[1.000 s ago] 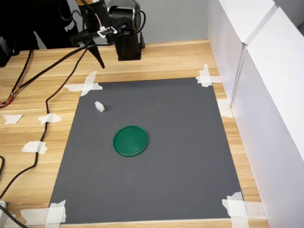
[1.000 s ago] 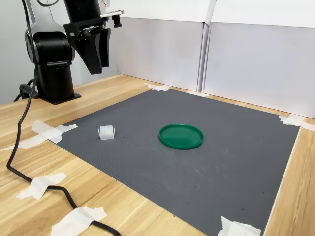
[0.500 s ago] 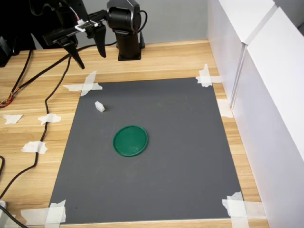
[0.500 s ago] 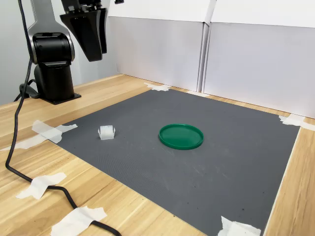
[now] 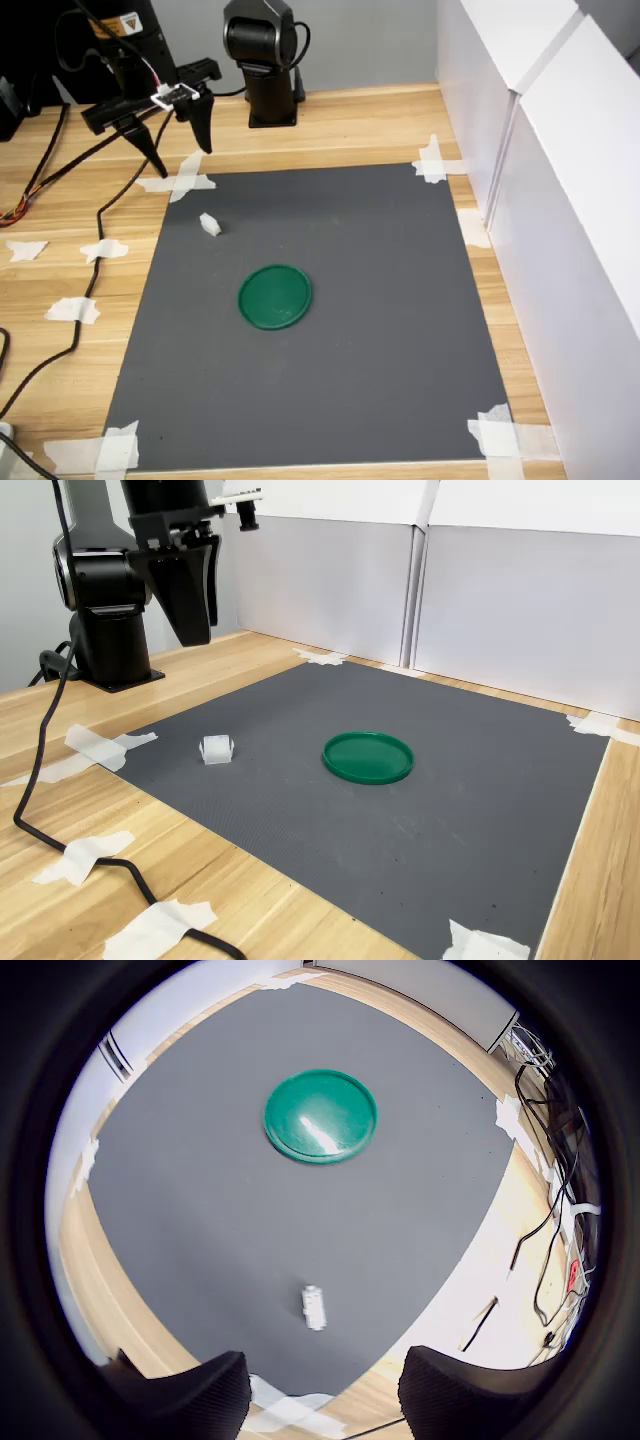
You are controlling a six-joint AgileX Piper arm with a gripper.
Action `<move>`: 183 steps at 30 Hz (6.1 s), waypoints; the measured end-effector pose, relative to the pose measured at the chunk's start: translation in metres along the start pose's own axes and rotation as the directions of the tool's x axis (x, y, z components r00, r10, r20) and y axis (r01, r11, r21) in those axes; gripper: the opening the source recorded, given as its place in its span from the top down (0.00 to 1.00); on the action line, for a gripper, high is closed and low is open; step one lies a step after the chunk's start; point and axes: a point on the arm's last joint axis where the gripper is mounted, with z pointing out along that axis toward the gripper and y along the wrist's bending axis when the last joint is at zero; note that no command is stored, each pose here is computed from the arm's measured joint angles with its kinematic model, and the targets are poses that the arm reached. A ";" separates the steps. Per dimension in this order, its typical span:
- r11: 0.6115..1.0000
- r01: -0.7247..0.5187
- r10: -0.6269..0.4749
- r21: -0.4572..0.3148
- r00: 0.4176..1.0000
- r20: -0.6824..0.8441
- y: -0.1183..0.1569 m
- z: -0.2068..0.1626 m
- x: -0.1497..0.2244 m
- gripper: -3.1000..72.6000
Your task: Grasp a white terminal and put it on the green lid.
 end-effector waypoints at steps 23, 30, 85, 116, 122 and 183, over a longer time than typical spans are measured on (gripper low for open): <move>0.993 0.115 -0.115 -0.005 0.993 -0.007 0.013 0.051 -0.008 0.13; 0.990 0.141 -0.141 -0.017 0.990 -0.011 0.022 0.067 -0.002 0.13; 0.995 0.095 -0.095 -0.025 0.995 0.000 0.015 0.069 -0.007 0.85; 0.998 0.019 -0.019 -0.064 1.000 0.010 0.011 0.087 -0.143 0.85; 0.997 0.053 -0.052 -0.062 0.998 0.021 0.011 0.098 -0.145 0.85; 0.738 -0.657 0.563 -0.154 0.473 0.677 0.127 -0.050 -0.009 0.98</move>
